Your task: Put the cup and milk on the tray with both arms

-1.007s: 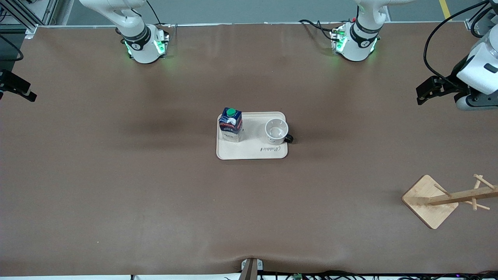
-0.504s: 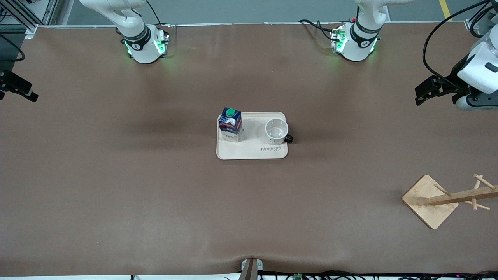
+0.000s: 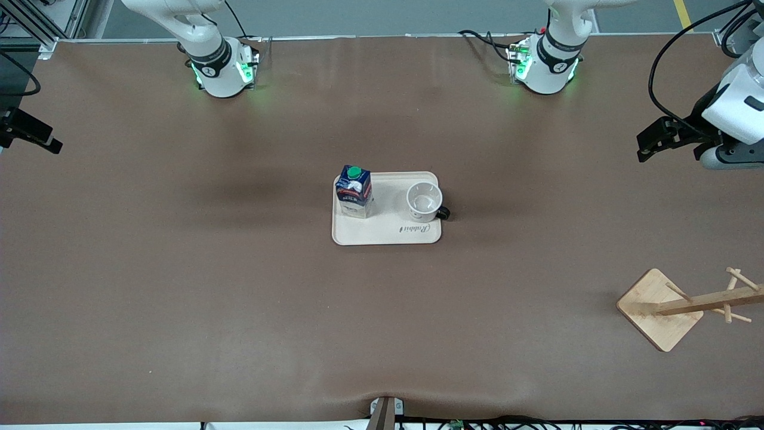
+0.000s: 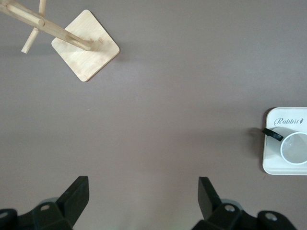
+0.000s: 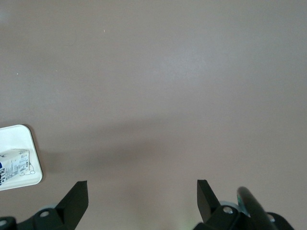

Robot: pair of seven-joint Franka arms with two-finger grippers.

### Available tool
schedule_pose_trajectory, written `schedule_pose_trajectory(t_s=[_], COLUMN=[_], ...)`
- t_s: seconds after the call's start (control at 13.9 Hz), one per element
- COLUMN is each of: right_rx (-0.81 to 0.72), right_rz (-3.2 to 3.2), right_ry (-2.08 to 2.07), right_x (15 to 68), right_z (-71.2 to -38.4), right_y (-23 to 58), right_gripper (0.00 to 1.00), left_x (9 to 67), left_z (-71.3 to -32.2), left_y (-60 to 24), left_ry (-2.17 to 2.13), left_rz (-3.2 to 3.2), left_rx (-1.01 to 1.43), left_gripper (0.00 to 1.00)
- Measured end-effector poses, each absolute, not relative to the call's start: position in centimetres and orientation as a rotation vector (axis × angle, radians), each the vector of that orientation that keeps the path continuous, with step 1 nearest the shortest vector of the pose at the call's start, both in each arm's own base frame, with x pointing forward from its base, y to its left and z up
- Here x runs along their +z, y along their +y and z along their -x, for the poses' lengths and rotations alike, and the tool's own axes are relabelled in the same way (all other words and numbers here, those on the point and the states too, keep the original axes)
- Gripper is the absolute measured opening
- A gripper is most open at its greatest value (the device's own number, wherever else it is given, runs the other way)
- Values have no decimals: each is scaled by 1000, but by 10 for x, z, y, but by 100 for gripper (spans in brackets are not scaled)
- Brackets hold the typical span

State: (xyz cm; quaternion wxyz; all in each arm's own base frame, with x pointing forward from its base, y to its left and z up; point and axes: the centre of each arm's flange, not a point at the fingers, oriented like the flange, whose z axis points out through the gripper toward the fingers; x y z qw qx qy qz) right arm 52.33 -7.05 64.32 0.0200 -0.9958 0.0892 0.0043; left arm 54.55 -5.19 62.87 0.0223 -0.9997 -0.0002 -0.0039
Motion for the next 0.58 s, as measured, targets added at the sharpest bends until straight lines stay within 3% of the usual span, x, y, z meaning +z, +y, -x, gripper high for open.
schedule_pose_trajectory(t_s=[0.58], right_rx=[18], right_rz=[3088], right_ry=[311], right_x=[643], right_z=[-523], right_y=[-71], right_gripper=[100], left_x=[624], left_z=[-553], left_y=[-55], left_ry=[8], left_rz=[3100], left_rx=[-6], left_gripper=[100])
